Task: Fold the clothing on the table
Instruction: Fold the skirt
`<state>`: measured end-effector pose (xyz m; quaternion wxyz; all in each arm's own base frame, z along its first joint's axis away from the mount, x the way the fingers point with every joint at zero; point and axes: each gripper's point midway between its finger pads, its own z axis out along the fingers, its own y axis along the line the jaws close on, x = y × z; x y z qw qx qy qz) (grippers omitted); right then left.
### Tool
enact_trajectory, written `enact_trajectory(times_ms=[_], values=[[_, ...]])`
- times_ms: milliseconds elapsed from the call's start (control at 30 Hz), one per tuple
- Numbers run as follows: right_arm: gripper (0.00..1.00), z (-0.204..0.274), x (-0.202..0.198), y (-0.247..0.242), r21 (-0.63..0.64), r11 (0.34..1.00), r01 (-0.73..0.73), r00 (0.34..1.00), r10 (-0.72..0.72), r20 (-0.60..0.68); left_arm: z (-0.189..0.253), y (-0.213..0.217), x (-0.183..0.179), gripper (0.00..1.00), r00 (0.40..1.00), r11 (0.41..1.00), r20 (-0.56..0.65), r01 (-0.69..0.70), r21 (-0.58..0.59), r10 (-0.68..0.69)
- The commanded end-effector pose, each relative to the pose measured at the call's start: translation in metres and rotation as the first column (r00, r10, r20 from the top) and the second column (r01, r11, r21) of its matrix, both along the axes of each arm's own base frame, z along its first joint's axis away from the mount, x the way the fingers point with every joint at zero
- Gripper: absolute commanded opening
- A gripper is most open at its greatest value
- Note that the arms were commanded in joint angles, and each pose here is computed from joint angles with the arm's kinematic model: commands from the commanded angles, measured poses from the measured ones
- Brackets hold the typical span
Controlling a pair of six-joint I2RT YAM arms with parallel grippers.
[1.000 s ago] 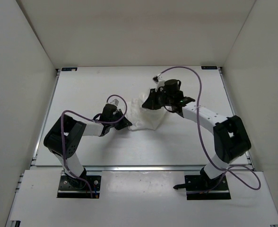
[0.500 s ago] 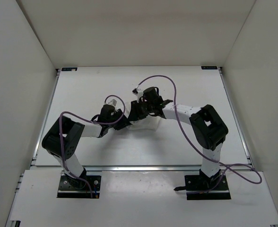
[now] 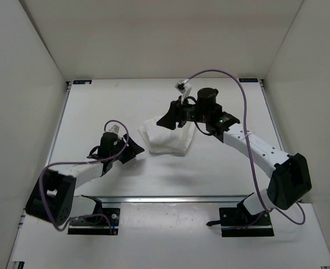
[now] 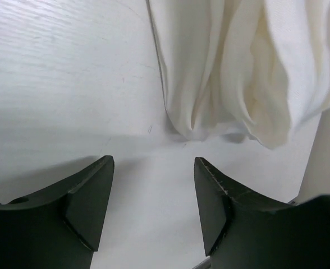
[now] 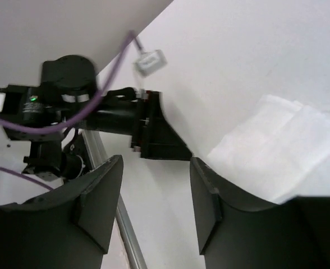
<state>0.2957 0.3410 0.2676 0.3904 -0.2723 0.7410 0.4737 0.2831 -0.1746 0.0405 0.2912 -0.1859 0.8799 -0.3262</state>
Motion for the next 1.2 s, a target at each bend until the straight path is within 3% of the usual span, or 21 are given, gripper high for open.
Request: enact_trajectory(times_ms=[0,33,100,167,267,300,467,633,767,833,967,1000,1033,1067,1167], values=[[0.47,-0.016,0.014,-0.018,0.020,0.999,0.029,0.999,-0.028,-0.033,0.023,0.018,-0.008,0.70,0.997,0.998,0.053,-0.056,-0.007,0.056],[0.42,-0.022,0.020,-0.019,0.015,0.999,0.040,0.998,-0.039,-0.045,0.038,0.024,-0.006,0.70,0.991,0.997,0.106,-0.077,-0.015,0.079],[0.12,-0.031,0.036,-0.015,0.021,0.999,0.041,0.998,-0.040,-0.045,0.053,0.037,-0.007,0.70,0.983,0.992,0.134,-0.129,-0.006,0.128],[0.04,-0.045,0.048,-0.006,0.015,0.999,0.035,0.997,-0.034,-0.070,0.076,0.053,-0.007,0.72,0.964,0.984,0.198,-0.181,-0.011,0.179],[0.00,-0.103,0.062,0.014,-0.002,1.000,0.006,0.975,-0.007,-0.224,0.087,0.068,-0.009,0.73,0.952,0.977,0.221,-0.214,-0.005,0.210],[0.00,-0.146,0.057,0.024,0.019,1.000,-0.009,0.925,0.015,-0.379,0.089,0.068,-0.014,0.73,0.953,0.978,0.227,-0.207,-0.001,0.202],[0.00,-0.206,0.039,0.037,-0.026,0.999,0.022,0.842,-0.032,-0.539,0.096,0.069,-0.020,0.73,0.945,0.976,0.246,-0.215,-0.025,0.214],[0.00,-0.183,0.060,0.056,-0.010,0.999,-0.042,0.880,0.033,-0.474,0.100,0.069,-0.022,0.73,0.946,0.980,0.257,-0.200,-0.017,0.198],[0.02,-0.099,0.070,0.050,0.030,0.999,-0.041,0.944,0.048,-0.325,0.111,0.071,-0.023,0.76,0.945,0.982,0.268,-0.189,-0.017,0.186],[0.07,-0.033,0.067,0.028,0.071,0.997,0.006,0.984,0.007,-0.177,0.117,0.065,-0.025,0.79,0.951,0.990,0.275,-0.142,-0.014,0.140],[0.20,0.017,0.035,-0.027,0.117,0.991,0.065,0.998,-0.063,-0.019,0.123,0.048,-0.026,0.91,0.963,1.000,0.269,-0.008,-0.007,0.010],[0.18,0.005,0.029,-0.038,0.096,0.992,0.084,0.996,-0.080,-0.039,0.121,0.043,-0.024,0.96,0.966,1.000,0.255,0.031,0.003,-0.031],[0.00,0.001,0.018,-0.050,0.081,0.993,0.091,0.996,-0.091,-0.007,0.124,0.034,-0.024,0.98,0.964,0.997,0.255,0.083,-0.005,-0.079],[0.00,0.016,0.012,-0.060,0.090,0.991,0.098,0.991,-0.105,0.080,0.117,0.029,-0.025,0.99,0.966,0.992,0.228,0.124,0.012,-0.124],[0.00,-0.001,-0.003,-0.081,0.037,0.992,0.120,0.983,-0.124,0.138,0.114,0.024,-0.019,0.98,0.958,0.981,0.212,0.180,0.069,-0.191]])
